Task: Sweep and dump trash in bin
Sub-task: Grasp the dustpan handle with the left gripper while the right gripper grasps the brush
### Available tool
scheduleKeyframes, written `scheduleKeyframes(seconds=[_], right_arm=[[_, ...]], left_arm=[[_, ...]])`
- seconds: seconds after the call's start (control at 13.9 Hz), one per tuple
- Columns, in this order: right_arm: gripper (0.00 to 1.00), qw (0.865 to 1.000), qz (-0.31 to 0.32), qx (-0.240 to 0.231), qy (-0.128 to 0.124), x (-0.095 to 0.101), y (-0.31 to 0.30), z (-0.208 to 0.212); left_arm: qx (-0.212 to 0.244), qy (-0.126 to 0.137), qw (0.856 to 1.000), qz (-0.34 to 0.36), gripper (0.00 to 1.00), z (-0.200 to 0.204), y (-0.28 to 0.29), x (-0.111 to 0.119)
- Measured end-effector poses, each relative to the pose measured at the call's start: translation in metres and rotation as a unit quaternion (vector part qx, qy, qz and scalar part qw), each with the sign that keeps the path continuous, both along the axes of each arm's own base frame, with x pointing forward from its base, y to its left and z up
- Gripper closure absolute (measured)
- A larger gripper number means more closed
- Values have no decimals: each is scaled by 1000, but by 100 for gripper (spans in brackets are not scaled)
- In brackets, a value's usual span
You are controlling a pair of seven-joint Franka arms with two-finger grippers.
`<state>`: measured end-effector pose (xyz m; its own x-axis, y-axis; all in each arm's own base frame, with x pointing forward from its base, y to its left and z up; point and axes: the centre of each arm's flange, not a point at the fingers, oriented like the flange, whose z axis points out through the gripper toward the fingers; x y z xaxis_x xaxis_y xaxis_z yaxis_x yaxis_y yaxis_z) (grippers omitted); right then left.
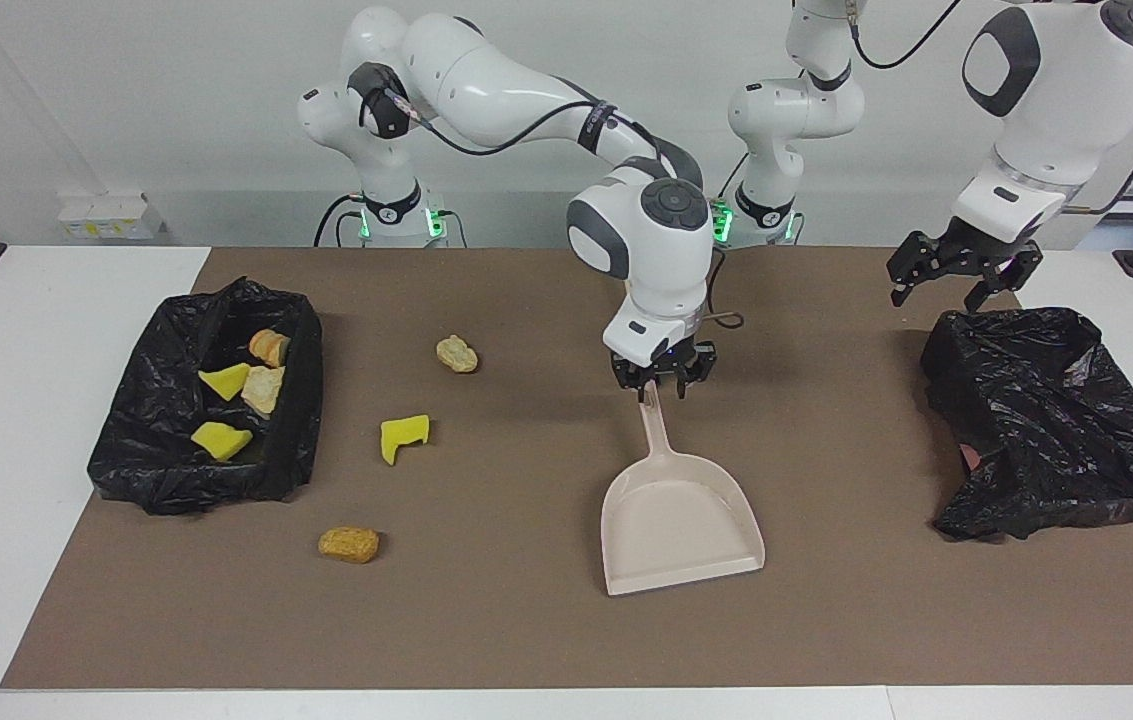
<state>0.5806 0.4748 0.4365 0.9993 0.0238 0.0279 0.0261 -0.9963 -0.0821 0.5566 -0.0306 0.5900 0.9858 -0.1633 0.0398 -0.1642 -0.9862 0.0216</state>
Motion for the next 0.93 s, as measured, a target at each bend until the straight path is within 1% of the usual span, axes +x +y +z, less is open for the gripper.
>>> scheduleKeyframes(seconds=[0.07,0.14,0.22,0.29,0.36,0.43,0.5,0.57,0.72,0.93], right_arm=[[19,1000,-2,-1,12,-8,-6,16],[19,1000,-3,-2,26,-19,-14,31],[16,999,-3,-7,37,-33,-22,46],[13,999,0,-14,44,-49,-29,55],[13,998,5,-21,53,-69,-33,59],[6,997,11,-25,69,-92,-36,57],[5,996,17,-27,83,-114,-37,52],[7,995,24,-25,90,-135,-34,44],[8,996,37,-14,82,-171,-27,22],[10,995,57,-18,78,-220,-11,-30]], left_arm=[[0,-2,1000,-6,0,-1,-7,0],[0,-3,1000,-12,0,-4,-15,1],[-1,-4,1000,-17,0,-7,-25,2],[-2,-7,1000,-17,0,-12,-38,4],[-4,-11,1000,-12,0,-19,-53,6],[-6,-17,1000,-4,0,-27,-72,9],[-9,-21,1000,4,0,-37,-90,11],[-13,-26,999,15,0,-49,-109,14],[-22,-36,998,41,0,-71,-148,19],[-34,-38,996,72,0,-110,-209,20]])
